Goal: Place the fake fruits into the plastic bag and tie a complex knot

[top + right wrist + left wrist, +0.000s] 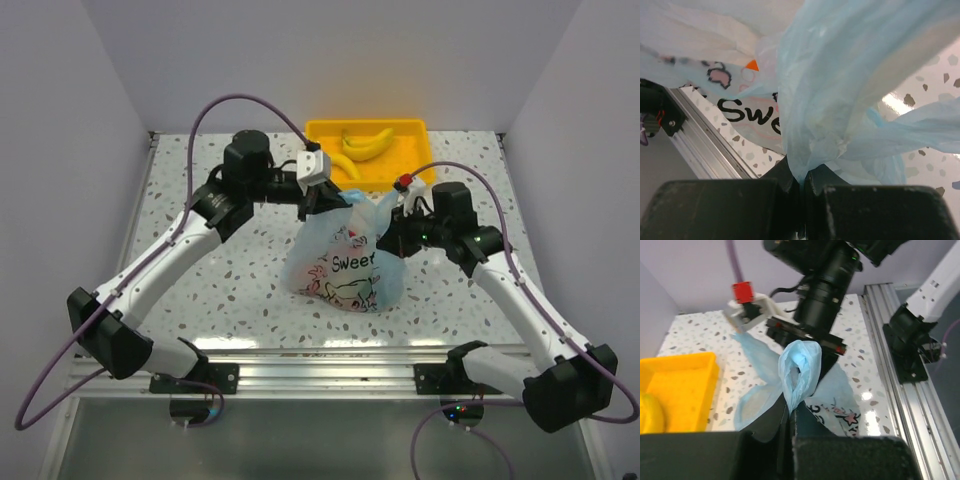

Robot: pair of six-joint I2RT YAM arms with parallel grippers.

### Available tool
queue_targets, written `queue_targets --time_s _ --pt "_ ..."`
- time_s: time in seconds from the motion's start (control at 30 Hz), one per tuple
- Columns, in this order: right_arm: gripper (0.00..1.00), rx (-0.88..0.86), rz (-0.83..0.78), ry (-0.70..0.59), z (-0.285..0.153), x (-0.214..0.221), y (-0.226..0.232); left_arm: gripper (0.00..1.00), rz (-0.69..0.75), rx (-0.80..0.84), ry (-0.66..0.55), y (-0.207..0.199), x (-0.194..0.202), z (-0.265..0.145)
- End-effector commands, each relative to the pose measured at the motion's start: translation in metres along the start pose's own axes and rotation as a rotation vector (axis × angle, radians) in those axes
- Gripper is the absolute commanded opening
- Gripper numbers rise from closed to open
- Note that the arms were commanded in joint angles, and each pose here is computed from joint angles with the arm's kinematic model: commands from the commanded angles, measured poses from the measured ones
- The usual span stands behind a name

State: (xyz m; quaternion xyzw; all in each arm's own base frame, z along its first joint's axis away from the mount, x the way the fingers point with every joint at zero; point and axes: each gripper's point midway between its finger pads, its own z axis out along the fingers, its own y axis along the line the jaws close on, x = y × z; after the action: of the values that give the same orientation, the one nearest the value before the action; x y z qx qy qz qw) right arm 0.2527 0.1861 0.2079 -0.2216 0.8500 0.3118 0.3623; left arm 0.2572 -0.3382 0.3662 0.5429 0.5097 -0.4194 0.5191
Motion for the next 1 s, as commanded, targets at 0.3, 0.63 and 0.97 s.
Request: queue_targets --time_s 0.3,0.63,0.97 --pt "0.00 0.182 0.167 0.022 0.014 0.008 -0.049 0.00 -0.040 0.385 0.453 -0.146 0.217 -0.025" --pt "0.00 0.337 0.432 0.133 0.029 0.053 -0.130 0.00 -0.029 0.535 0.683 -0.174 0.308 -0.062" --pt "0.03 0.016 0.381 0.082 0.038 0.026 -0.083 0.00 -0.001 0.499 0.603 -0.161 0.269 -0.047"
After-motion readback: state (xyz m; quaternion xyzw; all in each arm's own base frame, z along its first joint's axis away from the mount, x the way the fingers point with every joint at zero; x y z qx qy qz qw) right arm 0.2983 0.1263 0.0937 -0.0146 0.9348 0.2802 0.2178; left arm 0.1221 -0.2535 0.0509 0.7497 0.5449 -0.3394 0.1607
